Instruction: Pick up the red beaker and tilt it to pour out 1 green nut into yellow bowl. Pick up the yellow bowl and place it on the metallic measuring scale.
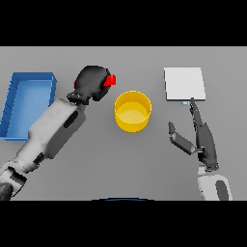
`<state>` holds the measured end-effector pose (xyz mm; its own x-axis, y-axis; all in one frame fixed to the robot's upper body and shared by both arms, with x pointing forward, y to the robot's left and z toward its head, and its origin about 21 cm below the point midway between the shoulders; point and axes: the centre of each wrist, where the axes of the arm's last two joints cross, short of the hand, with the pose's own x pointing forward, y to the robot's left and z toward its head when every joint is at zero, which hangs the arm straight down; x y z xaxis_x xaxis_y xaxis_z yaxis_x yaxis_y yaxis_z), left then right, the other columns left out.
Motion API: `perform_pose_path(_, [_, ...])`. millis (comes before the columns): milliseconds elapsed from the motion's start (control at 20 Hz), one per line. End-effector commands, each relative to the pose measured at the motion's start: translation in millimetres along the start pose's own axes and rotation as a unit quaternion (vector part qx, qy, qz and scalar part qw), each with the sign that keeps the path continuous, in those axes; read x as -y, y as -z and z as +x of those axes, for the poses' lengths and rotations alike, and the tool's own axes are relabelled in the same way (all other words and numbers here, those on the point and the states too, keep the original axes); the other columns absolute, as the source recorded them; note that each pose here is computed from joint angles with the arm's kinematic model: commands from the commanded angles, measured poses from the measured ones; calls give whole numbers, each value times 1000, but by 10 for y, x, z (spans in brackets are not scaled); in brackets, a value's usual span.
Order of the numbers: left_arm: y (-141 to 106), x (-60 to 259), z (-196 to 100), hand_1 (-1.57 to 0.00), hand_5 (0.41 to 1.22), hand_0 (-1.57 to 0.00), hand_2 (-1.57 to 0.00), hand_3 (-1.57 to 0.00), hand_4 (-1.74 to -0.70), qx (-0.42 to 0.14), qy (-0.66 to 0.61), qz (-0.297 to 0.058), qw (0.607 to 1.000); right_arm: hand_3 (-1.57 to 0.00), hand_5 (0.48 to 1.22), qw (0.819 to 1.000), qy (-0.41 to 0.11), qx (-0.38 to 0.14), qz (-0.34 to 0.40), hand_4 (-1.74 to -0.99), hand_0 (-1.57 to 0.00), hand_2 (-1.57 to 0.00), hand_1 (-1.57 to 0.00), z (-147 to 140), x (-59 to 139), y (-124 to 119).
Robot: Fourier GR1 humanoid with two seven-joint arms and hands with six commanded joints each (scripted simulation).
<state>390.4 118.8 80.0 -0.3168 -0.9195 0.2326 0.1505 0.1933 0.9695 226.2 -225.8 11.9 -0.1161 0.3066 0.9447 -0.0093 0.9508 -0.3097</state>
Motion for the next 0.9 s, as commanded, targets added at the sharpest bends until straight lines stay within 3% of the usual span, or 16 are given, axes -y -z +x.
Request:
perform_pose_path(0, [20, -41, -4, -1570, 1182, -1570, -1570, -1570, -1740, 3, 28, -3, 1000, 1, 702, 1000, 0, 1, 2, -1274, 1, 1, 1, -11, -19, -33])
perform_pose_path(150, [62, -105, 72, -1571, 1201, -1571, -1571, -1571, -1649, 32, 105, -20, 994, 1, 705, 1000, 5, 5, 0, -1284, 1, 1, 1, -9, -19, -62])
perform_pose_path(200, [87, -109, 130, -1571, 1205, -1571, -1571, -1571, -1666, 40, 129, -28, 990, 1, 702, 1000, 10, 1, 0, -1283, 1, 1, 1, -30, -34, -69])
perform_pose_path(400, [179, -187, 315, -1571, 1215, -1571, -1571, -1277, -1701, 81, 233, -68, 967, 1, 678, 1000, 28, 8, -10, -1292, 1, 1, 1, -38, -33, -84])
perform_pose_path(600, [248, -160, 453, -1571, 1218, -1571, -1571, -1451, -1723, 125, 325, -99, 932, 1, 653, 999, 44, 4, -12, -1294, 1, 1, 1, -69, -50, -56])
perform_pose_path(850, [286, -83, 579, -1571, 1220, -1571, -1571, -1532, -1735, 139, 426, -129, 885, 1, 631, 999, 44, -2, -20, -1293, 1, 1, 1, -82, -37, -57])
